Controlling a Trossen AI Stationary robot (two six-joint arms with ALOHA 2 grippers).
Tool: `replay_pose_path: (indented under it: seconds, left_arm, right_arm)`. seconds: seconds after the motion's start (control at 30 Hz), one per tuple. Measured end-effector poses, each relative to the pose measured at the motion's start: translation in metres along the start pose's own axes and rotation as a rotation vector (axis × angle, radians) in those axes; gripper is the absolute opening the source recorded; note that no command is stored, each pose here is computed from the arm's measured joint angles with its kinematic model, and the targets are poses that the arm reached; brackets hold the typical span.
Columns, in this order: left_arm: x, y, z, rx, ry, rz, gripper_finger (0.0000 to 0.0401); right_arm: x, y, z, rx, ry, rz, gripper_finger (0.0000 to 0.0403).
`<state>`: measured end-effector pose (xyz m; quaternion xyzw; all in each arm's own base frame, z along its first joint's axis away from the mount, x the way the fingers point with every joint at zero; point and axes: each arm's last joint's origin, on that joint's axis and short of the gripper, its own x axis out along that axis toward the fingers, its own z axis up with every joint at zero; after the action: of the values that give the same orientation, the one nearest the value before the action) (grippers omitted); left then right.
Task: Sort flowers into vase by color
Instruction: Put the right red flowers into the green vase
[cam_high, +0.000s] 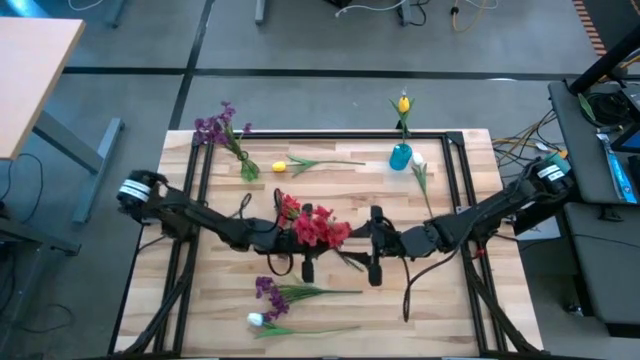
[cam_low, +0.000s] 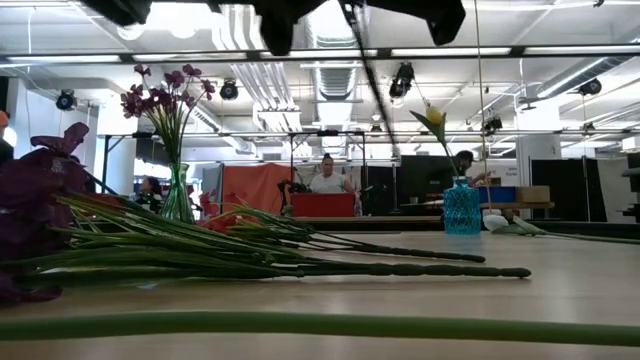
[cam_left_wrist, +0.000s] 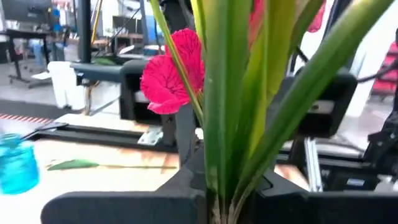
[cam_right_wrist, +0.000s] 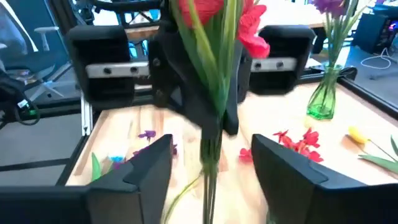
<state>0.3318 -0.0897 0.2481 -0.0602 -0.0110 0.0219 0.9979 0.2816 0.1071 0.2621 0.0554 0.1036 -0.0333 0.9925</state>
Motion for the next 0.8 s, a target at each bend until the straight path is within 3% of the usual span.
replay_pose_path:
  seconds: [0.23, 0.5, 0.63, 0.8]
  left_arm:
    - [-0.05, 0.031, 0.052, 0.129, 0.141, 0.289, 0.0003]
    - [-0.123, 0.082, 0.107, 0.259, 0.146, 0.573, 0.0006]
    - [-0.15, 0.112, 0.126, 0.314, 0.118, 0.649, 0.0005]
    - [-0.176, 0.154, 0.134, 0.261, 0.129, 0.779, 0.0004]
  right_arm:
    - [-0.018, -0.007, 0.01, 0.06, 0.033, -0.014, 0.0261]
    - [-0.014, -0.01, -0.001, 0.066, 0.096, -0.04, 0.0279]
    - [-0.009, -0.013, -0.004, 0.065, 0.104, -0.059, 0.0281]
    - [-0.008, -0.016, -0.004, 0.084, 0.108, -0.07, 0.0281]
